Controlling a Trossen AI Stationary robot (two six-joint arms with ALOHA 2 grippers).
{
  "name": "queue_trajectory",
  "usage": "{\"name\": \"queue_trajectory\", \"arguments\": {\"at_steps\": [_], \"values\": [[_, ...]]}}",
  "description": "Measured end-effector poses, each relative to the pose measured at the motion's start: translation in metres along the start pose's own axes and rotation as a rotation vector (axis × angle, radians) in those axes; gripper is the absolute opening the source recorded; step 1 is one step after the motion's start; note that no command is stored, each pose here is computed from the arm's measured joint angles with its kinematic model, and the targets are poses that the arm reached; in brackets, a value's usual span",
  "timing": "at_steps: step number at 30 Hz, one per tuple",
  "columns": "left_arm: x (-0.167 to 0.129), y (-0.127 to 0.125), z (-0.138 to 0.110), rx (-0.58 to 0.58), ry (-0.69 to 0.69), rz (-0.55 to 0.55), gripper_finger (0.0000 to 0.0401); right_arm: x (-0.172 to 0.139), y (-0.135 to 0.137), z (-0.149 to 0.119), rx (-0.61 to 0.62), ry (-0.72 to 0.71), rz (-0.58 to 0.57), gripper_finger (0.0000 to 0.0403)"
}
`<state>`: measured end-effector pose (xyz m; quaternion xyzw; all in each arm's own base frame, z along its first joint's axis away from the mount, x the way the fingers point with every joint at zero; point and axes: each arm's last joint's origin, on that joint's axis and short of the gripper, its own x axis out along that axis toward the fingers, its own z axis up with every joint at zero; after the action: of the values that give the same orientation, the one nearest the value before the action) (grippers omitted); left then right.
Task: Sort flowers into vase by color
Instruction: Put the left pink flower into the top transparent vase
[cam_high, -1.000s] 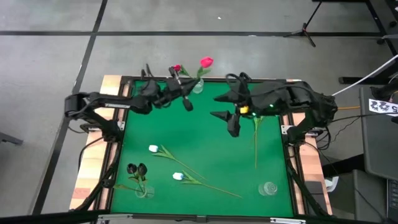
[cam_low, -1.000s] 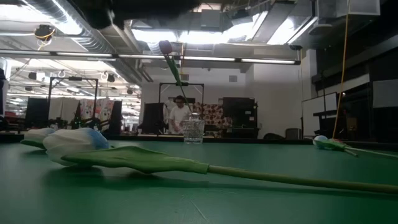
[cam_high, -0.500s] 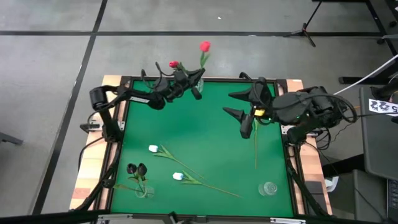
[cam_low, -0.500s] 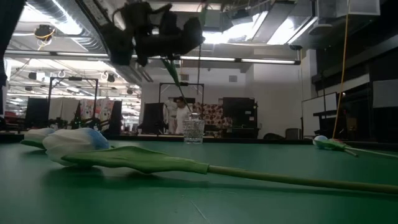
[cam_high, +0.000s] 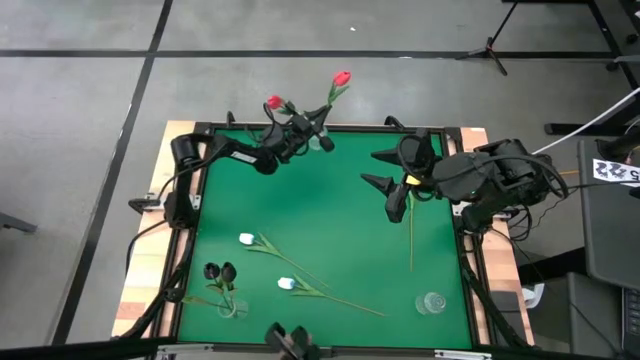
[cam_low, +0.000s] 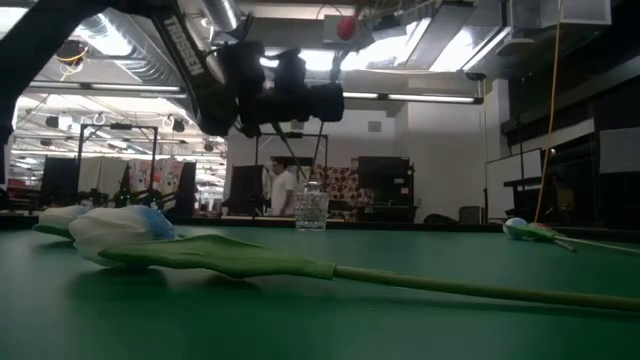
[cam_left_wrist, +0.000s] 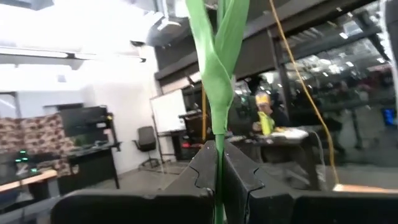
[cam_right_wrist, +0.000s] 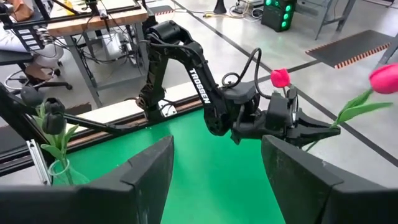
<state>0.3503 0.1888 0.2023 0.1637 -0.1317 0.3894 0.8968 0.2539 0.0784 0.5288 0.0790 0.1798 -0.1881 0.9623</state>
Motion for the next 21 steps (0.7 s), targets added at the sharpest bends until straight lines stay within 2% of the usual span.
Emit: {"name": "queue_trajectory", "arguments": {"at_steps": [10, 15, 19, 21], "values": [[0.005, 0.005, 0.001, 0.031, -0.063, 0.034, 0.0004, 0.001, 0.000, -0.002, -0.013, 0.019, -0.008, 0.0241], [0.013, 0.007, 0.004, -0.012, -0.122, -0.115, 0.0002, 0.001, -0.001, -0.004, -0.026, 0.030, -0.013, 0.0241], [0.012, 0.000, 0.006, -0.040, -0.126, -0.178, 0.0003, 0.001, -0.002, -0.006, -0.023, 0.050, -0.013, 0.0241], [0.011, -0.006, 0.009, -0.036, -0.159, -0.256, 0.0002, 0.000, -0.003, -0.007, -0.028, 0.065, -0.020, 0.0241]]}}
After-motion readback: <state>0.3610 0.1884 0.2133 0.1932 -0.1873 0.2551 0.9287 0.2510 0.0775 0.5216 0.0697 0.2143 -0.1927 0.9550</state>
